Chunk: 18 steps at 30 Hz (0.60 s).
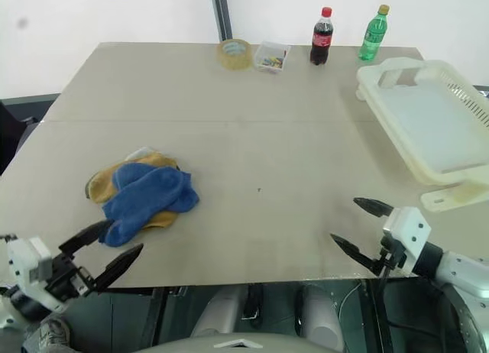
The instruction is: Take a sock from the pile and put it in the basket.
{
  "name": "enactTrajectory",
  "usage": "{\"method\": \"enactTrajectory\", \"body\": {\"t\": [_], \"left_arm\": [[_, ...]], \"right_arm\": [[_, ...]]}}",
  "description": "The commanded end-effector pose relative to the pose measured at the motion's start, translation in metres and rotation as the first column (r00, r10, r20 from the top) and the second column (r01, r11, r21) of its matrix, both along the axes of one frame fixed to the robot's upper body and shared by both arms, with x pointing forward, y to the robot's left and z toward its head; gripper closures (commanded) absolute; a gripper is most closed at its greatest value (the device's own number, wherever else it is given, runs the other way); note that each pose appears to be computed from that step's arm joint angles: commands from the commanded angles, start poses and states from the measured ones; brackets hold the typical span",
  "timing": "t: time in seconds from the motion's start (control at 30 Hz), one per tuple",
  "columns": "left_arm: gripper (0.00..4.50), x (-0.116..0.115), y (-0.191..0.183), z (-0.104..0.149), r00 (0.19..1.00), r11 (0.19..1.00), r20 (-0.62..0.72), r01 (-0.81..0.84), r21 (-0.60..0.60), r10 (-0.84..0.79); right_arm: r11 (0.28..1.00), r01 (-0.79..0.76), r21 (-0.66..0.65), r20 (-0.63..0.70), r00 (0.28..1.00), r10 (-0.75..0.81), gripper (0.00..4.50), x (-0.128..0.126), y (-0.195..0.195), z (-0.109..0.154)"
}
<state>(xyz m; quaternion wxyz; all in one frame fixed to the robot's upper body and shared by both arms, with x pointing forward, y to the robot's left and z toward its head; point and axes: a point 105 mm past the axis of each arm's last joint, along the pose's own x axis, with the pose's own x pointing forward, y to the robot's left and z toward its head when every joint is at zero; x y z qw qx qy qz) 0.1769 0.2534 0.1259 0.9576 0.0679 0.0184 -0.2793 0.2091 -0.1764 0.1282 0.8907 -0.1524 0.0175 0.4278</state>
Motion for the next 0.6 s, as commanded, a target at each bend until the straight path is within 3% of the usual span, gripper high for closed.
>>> {"method": "enactTrajectory", "body": {"t": [0.03,0.27,0.4,0.6], "left_arm": [[0.04,0.026,-0.016,0.013,0.996,0.995,0.004,-0.087,0.054,0.086],[0.04,0.084,-0.034,0.023,0.965,0.955,-0.012,-0.257,0.146,0.261],[0.04,0.103,-0.045,0.018,0.937,0.927,-0.028,-0.338,0.162,0.347],[1.91,0.112,-0.061,0.005,0.925,0.918,-0.066,-0.359,0.171,0.374]], "right_arm": [[0.994,-0.109,-0.027,0.102,0.989,0.111,0.00,0.004,0.033,0.019],[0.985,-0.172,-0.004,0.177,0.969,0.170,0.00,0.023,0.061,0.032],[0.983,-0.183,-0.018,0.184,0.966,0.184,0.00,0.024,0.065,0.029],[0.984,-0.176,-0.024,0.183,0.967,0.178,0.00,0.026,0.065,0.026]]}}
